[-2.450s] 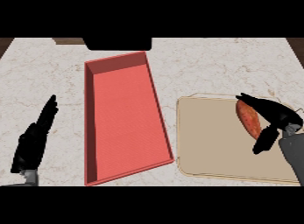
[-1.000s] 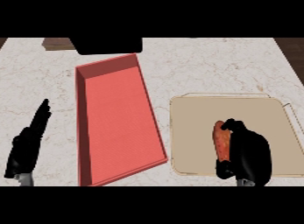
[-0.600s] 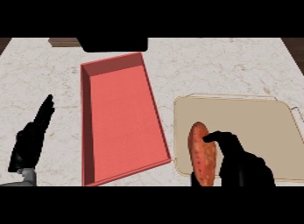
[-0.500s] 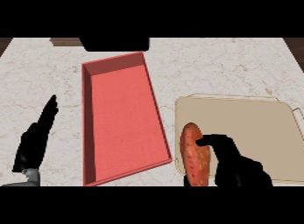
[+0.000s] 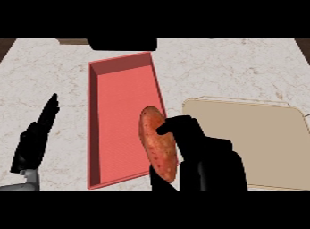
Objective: Pick the sweet potato from the tray and place it in the cardboard box
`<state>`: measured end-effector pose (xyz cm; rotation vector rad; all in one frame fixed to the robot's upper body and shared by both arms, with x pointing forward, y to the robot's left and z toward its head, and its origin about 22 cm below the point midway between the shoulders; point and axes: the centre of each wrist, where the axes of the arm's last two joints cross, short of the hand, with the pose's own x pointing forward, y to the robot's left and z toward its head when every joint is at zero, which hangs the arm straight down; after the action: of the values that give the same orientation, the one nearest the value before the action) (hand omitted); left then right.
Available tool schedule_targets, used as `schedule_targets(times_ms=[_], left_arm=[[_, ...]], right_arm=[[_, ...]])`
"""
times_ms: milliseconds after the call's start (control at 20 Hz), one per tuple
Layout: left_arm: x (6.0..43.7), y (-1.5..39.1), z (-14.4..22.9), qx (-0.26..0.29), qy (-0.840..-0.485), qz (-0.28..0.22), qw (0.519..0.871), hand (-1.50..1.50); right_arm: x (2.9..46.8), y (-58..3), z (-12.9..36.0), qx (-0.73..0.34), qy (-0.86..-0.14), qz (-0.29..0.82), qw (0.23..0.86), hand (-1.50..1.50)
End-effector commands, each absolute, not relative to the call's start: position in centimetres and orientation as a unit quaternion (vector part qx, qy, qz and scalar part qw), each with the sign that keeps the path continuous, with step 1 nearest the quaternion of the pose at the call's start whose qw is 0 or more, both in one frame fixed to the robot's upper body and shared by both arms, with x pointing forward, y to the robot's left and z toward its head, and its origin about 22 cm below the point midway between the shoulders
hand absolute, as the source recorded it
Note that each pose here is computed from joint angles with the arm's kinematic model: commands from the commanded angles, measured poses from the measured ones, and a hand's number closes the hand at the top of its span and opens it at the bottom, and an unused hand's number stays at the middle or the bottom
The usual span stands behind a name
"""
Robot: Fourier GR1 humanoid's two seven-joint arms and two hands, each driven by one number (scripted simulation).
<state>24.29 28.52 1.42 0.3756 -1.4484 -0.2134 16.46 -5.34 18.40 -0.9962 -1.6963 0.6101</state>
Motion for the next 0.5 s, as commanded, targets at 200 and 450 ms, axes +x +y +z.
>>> schedule_targets(times_ms=[200, 450], left_arm=[[26.2, 29.2, 1.9, 0.165, -0.656, -0.102, 0.729, 0.0], [25.6, 27.3, -0.2, 0.157, -0.662, -0.101, 0.726, 0.0]], right_arm=[[22.8, -1.2, 20.8, -0.429, -0.664, 0.228, 0.569, 1.5], [28.2, -1.0, 21.6, -0.414, -0.641, 0.242, 0.6, 1.5]])
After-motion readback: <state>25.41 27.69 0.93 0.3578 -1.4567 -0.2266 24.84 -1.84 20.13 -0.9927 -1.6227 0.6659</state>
